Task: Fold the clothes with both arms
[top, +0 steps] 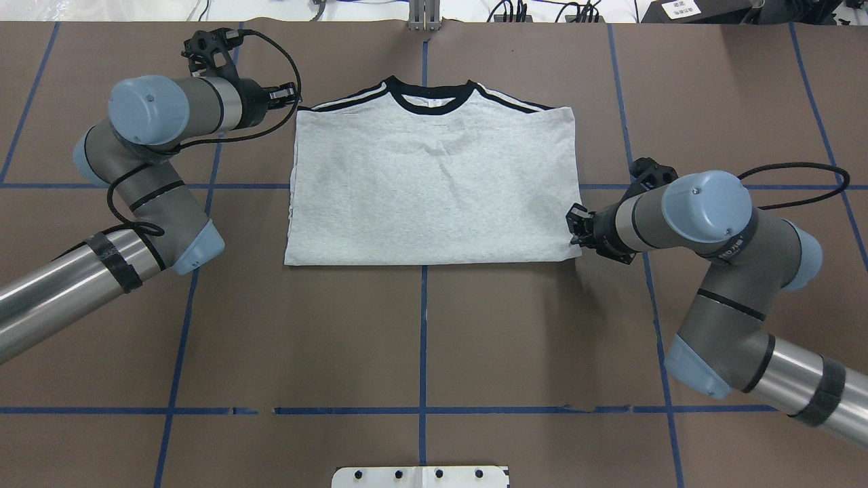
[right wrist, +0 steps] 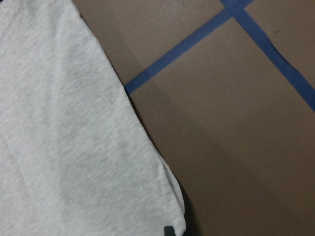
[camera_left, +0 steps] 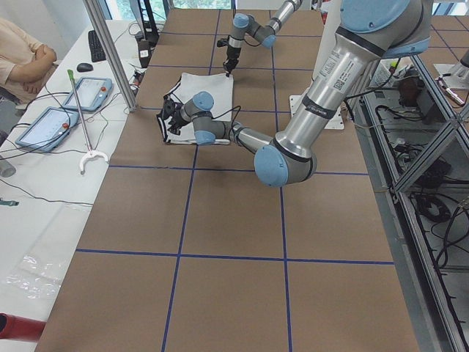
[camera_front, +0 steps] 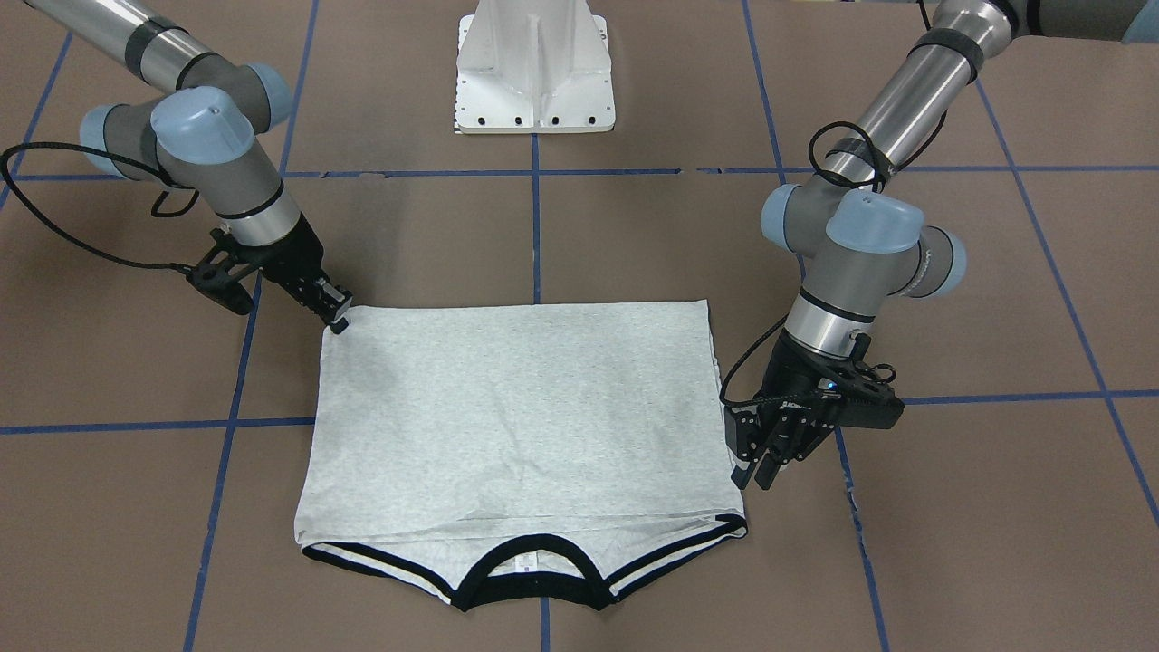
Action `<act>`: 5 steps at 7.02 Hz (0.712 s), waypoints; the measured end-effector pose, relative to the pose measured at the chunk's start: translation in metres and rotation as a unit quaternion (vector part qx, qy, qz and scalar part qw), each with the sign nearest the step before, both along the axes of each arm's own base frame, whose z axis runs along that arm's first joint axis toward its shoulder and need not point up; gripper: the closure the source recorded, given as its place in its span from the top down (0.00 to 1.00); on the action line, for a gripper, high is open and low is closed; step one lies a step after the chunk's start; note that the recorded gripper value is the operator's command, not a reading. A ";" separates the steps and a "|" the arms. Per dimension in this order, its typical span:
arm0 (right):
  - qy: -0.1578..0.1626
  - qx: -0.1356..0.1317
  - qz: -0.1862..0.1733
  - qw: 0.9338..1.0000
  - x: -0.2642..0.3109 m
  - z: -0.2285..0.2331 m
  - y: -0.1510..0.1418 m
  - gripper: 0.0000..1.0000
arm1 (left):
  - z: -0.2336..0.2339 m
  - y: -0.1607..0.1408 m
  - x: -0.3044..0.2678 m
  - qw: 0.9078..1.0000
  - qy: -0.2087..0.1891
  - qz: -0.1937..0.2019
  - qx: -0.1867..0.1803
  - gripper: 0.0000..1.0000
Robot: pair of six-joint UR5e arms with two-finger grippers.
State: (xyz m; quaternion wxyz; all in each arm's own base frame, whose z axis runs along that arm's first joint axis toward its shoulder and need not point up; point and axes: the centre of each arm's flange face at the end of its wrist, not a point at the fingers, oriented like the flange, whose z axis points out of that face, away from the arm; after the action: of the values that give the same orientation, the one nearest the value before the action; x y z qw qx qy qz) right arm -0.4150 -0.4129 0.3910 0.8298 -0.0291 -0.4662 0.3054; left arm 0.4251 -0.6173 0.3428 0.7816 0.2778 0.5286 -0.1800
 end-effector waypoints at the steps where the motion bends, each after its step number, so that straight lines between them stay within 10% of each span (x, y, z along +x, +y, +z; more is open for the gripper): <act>1: -0.020 -0.012 -0.019 1.000 0.014 -0.012 0.050 0.00 | -0.008 0.012 -0.001 1.000 0.014 0.028 0.001 0.58; 4: -0.086 -0.094 -0.082 0.988 -0.001 -0.067 0.180 0.00 | -0.020 0.076 -0.023 0.986 0.077 0.144 -0.030 0.93; 5: -0.099 -0.114 -0.112 0.982 -0.007 -0.082 0.219 0.99 | -0.024 0.090 -0.027 0.979 0.097 0.171 -0.051 0.98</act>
State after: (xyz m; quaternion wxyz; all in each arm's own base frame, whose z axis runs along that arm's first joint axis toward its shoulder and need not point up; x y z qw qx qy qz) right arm -0.4223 -0.1943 0.3089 0.7995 -0.2056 -0.5024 0.2569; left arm 0.3977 -0.5274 0.3193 0.7592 0.1243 0.6316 -0.0961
